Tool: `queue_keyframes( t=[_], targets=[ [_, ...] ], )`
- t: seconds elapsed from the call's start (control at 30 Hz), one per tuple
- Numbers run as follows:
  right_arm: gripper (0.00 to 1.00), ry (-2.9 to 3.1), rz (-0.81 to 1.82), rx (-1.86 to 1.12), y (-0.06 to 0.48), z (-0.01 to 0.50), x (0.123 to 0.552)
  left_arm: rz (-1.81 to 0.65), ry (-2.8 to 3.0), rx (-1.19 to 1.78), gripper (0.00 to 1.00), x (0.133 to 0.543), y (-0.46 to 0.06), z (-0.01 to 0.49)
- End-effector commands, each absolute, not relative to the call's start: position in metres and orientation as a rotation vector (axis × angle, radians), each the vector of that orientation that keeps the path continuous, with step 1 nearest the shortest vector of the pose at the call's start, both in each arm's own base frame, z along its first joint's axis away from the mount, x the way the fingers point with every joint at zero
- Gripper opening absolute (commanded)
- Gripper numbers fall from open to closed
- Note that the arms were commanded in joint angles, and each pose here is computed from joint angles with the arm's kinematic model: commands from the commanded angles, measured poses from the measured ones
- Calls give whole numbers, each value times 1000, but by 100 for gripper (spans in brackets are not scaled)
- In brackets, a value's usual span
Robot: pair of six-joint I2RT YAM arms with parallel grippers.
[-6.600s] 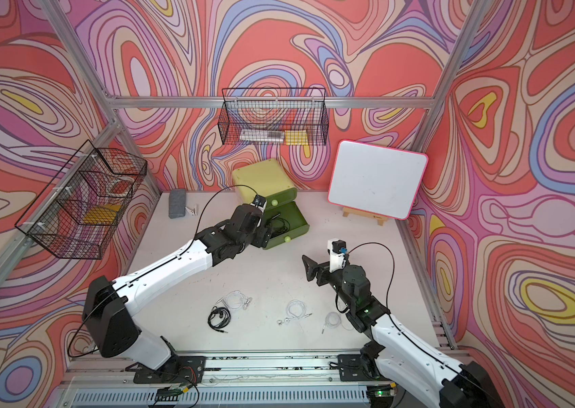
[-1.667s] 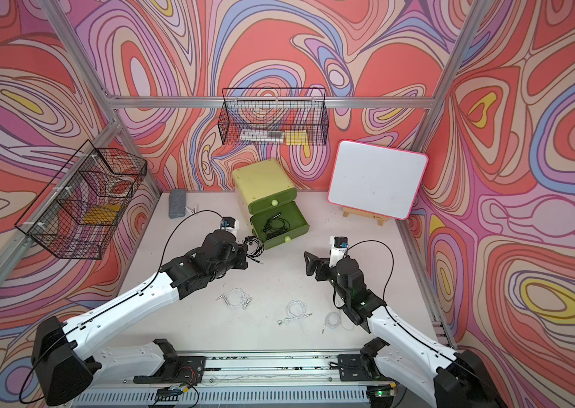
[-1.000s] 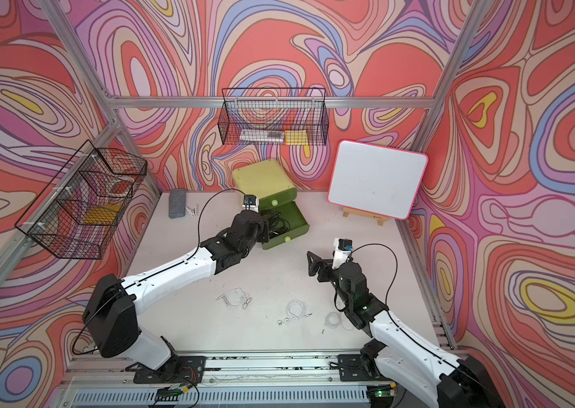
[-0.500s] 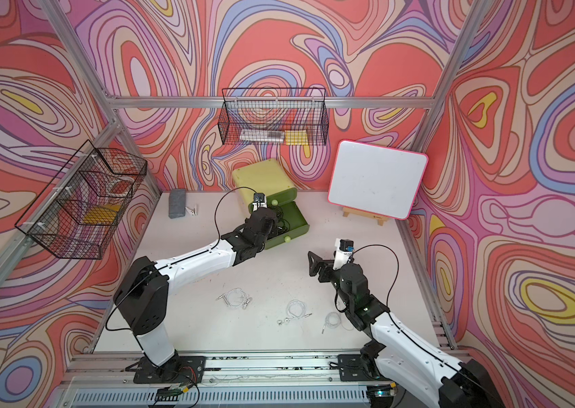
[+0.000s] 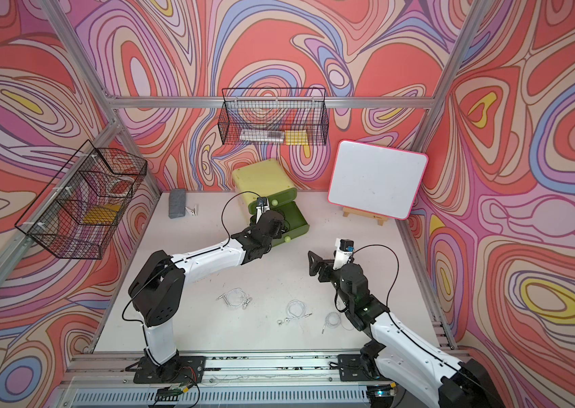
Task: Place the wired earphones into the drawer by color
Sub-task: Place the wired earphones in the drawer.
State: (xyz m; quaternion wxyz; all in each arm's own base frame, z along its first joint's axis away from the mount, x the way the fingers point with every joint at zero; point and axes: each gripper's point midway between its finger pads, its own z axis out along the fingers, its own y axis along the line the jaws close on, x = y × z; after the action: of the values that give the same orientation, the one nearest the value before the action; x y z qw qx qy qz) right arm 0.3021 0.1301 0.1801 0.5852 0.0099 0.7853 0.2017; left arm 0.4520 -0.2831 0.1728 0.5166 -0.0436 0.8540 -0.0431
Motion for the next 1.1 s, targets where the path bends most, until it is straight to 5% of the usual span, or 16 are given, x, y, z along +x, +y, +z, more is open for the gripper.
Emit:
queue_keyframes(
  t=[0.0, 0.07, 0.33, 0.57, 1.07],
  targets=[
    [98, 1824, 463, 28, 128, 178, 302, -96, 2052, -133, 0, 453, -285, 173],
    [98, 1826, 465, 27, 128, 178, 302, -103, 2057, -129, 0, 452, -286, 173],
    [98, 1826, 467, 23, 129, 178, 302, -183, 2065, -103, 33, 445, -292, 188],
    [98, 1829, 462, -12, 132, 178, 301, -253, 2052, -87, 42, 429, -288, 213],
    [95, 1931, 644, -290, 185, 174, 297, -296, 2039, 227, 86, 334, -231, 226]
  ],
)
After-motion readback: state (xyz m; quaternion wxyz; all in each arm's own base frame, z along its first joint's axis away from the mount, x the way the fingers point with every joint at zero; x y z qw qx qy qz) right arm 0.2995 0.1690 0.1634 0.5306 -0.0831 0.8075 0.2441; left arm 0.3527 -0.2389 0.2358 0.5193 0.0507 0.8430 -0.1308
